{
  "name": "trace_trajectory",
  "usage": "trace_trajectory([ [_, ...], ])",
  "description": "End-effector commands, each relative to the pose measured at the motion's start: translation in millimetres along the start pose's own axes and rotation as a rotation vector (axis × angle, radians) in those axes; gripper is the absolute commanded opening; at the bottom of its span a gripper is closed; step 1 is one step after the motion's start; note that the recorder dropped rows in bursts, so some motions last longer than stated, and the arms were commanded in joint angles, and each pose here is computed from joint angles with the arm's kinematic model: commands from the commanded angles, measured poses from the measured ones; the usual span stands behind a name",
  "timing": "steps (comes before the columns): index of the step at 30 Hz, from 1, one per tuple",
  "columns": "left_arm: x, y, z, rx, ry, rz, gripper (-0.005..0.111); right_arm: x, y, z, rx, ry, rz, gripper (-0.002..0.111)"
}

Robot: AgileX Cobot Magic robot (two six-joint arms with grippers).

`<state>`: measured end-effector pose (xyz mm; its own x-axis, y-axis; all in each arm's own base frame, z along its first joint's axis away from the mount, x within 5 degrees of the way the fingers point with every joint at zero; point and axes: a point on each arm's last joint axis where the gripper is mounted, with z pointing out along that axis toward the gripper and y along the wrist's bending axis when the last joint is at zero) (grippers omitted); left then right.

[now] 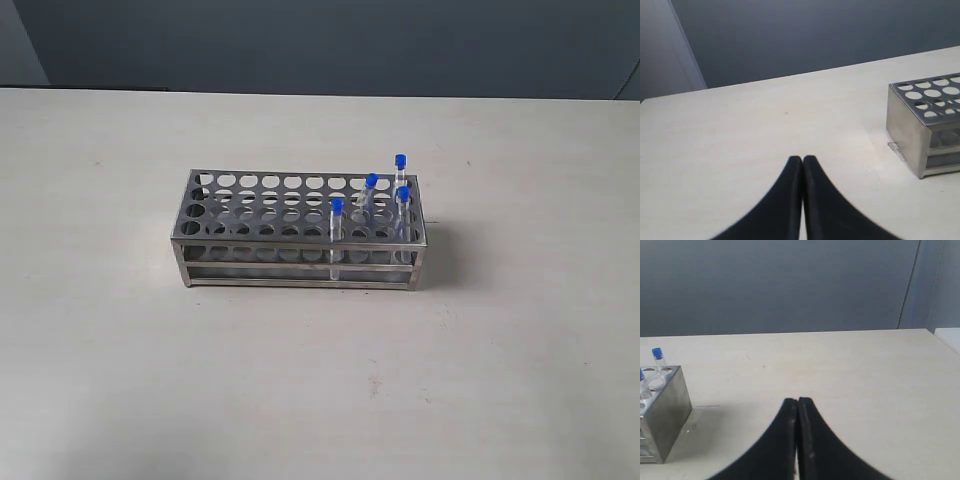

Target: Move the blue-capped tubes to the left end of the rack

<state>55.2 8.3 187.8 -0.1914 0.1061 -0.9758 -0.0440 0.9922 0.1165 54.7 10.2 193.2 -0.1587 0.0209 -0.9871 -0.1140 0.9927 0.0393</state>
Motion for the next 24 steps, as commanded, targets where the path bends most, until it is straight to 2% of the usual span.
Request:
trace_trajectory([
  [1,-1,1.1,-1,-0.017,-0.007,-0.126,0.001,1,0,0,-0.001,-0.014,0.02,-0.001],
  [5,-1,1.3,-1,-0.021,-0.009,-0.178,0.001,-9,-3,0,0.028,-0.117,0.069,-0.001],
  [10,-1,1.4,-1,-0.023,-0.011,-0.175,0.001,-24,-11,-4,0.086,-0.309,0.255,-0.001],
  [16,-1,1.4,-1,-0.023,-0.011,-0.175,0.001,-30,-19,-8,0.125,-0.403,0.476,-0.001],
  [22,-1,1.4,-1,-0.023,-0.011,-0.175,0.001,-30,-19,-8,0.125,-0.404,0.483,-0.001],
  [24,-1,1.4,-1,-0.023,-0.011,-0.175,0.001,-30,-19,-8,0.116,-0.407,0.528,-0.001],
])
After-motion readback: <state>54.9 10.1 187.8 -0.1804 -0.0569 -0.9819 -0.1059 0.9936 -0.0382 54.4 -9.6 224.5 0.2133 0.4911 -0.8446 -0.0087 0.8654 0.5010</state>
